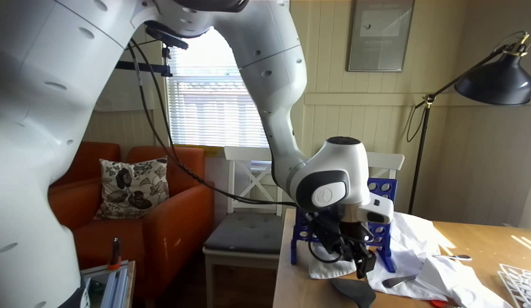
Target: Put the white towel over the connect four game
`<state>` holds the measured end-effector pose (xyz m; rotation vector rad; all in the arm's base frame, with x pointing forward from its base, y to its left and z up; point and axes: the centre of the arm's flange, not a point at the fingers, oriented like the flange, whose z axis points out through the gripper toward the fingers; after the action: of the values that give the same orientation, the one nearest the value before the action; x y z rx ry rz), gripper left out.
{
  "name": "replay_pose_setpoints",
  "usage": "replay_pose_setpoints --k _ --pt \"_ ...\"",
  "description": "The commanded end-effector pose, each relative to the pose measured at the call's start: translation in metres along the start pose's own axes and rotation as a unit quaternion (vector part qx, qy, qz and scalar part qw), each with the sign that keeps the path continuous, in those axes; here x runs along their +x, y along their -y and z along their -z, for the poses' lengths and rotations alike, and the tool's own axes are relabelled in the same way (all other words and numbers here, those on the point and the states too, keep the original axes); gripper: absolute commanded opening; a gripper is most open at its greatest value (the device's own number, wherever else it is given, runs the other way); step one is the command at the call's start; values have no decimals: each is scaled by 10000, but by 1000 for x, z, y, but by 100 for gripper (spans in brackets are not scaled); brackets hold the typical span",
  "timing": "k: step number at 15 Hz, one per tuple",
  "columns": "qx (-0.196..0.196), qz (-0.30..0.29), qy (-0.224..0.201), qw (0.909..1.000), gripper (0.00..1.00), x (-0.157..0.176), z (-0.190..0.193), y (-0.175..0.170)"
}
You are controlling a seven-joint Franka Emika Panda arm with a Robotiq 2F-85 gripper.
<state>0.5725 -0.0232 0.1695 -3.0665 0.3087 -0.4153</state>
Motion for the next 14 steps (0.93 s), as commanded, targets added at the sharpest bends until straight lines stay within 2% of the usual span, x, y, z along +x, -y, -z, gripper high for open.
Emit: replay_pose_setpoints --k 1,2,3,6,11,14 --pt "5 -85 87 9999 33 8 -8 4" --pt "-2 -88 73 9999 22 8 -7 4" --pt "-17 -92 42 9999 21 7 -4 4" --pt "12 -146 22 9999 1 0 12 0" --pt "128 -109 43 9998 1 -14 43 -5" --pt "260 -8 -382 9989 1 -40 87 -17"
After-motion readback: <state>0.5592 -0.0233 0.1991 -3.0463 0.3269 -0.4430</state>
